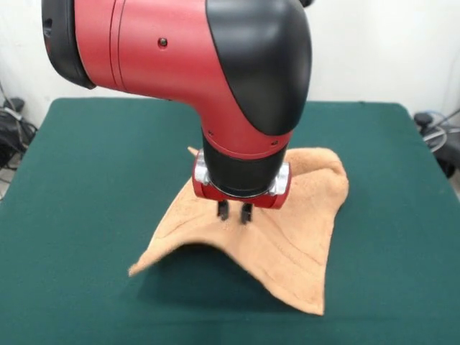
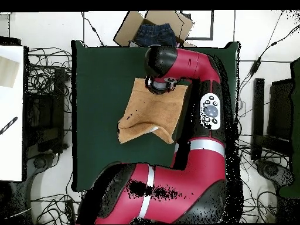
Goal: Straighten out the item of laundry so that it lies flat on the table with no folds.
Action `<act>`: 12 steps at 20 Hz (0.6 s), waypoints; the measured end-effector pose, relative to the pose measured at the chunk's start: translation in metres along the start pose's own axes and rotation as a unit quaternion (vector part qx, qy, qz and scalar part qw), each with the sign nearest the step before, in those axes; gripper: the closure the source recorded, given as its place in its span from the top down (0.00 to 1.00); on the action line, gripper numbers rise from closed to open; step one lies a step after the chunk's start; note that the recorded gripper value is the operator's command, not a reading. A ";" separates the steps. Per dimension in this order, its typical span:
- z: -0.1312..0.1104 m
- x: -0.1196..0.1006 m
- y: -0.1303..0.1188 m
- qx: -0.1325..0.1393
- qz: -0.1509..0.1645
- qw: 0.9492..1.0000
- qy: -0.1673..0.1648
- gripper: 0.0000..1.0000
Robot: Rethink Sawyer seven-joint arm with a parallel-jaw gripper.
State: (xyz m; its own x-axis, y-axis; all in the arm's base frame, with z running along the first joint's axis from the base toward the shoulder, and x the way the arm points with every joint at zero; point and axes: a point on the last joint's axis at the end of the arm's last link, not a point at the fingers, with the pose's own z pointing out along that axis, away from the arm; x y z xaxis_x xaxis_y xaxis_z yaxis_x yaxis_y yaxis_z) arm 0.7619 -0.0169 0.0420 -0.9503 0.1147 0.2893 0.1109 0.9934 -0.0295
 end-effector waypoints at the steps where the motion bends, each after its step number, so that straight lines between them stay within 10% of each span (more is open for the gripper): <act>1: 0.000 0.000 0.000 0.000 0.000 1.000 0.000 1.00; 12: -0.001 -0.002 0.010 -0.013 -0.006 1.000 -0.002 1.00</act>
State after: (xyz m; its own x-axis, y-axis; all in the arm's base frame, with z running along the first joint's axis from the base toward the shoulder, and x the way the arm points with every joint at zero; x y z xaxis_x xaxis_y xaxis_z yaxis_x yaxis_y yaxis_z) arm 0.7653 -0.0069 0.0419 -0.9528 0.1036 0.2854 0.1078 0.9942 -0.0011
